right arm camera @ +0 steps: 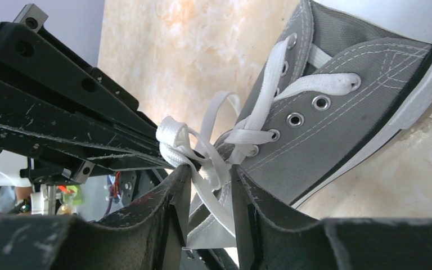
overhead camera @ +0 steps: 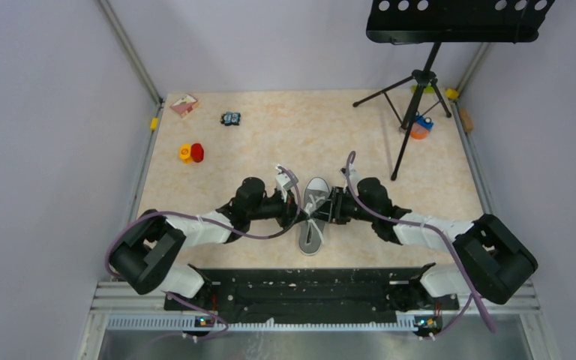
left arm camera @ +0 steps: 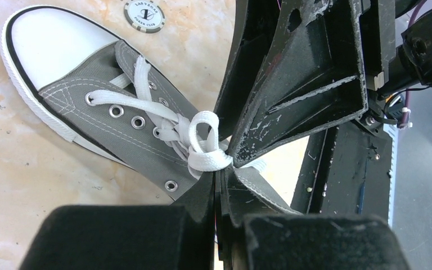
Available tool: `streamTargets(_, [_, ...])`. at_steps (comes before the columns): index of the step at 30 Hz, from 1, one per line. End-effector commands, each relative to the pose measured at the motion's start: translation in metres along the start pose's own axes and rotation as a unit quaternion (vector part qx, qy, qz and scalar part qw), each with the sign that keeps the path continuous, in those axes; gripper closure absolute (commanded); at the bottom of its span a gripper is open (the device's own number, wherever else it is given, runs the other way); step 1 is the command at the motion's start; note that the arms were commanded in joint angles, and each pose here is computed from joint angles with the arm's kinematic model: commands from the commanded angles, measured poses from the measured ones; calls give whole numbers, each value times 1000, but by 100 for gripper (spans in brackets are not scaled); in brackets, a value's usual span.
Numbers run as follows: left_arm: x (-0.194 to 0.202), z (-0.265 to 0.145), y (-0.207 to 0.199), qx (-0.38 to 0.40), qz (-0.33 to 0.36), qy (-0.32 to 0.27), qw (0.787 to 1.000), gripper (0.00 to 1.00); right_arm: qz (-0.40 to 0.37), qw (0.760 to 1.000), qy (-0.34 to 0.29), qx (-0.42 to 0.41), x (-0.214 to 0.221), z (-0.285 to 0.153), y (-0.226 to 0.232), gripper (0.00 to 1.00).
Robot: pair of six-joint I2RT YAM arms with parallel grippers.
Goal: Tie the shoes
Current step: Wrap the shoelace around the shoelace, then cross the shoelace with the shoelace.
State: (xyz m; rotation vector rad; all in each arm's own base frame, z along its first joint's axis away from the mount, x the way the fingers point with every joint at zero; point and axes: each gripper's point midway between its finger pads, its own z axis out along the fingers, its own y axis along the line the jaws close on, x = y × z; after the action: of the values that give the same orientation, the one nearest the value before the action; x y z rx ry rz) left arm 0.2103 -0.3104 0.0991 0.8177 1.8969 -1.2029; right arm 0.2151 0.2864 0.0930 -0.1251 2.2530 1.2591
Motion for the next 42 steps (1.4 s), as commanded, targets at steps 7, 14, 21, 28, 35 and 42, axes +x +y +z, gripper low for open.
streamTargets(7, [-21,0,-17,36,27,-29,999,100,-16,999,-36,-19,-29,11,11,74])
streamTargets(14, [-22,0,-17,38,26,-30,998,100,-18,999,-34,-29,-28,10,15,90])
streamTargets(21, [-21,-1,-20,43,24,-28,998,100,-23,999,-36,-11,-27,6,9,100])
streamTargets(28, [-16,-1,-19,43,20,-17,999,100,-30,998,-50,-1,-30,-2,9,100])
streamTargets(35, [-21,5,-13,30,1,-25,999,100,-28,998,-53,-6,-28,-10,13,100])
streamTargets(42, [-22,10,-13,36,-8,-29,999,100,-27,998,-47,-6,-21,-15,12,100])
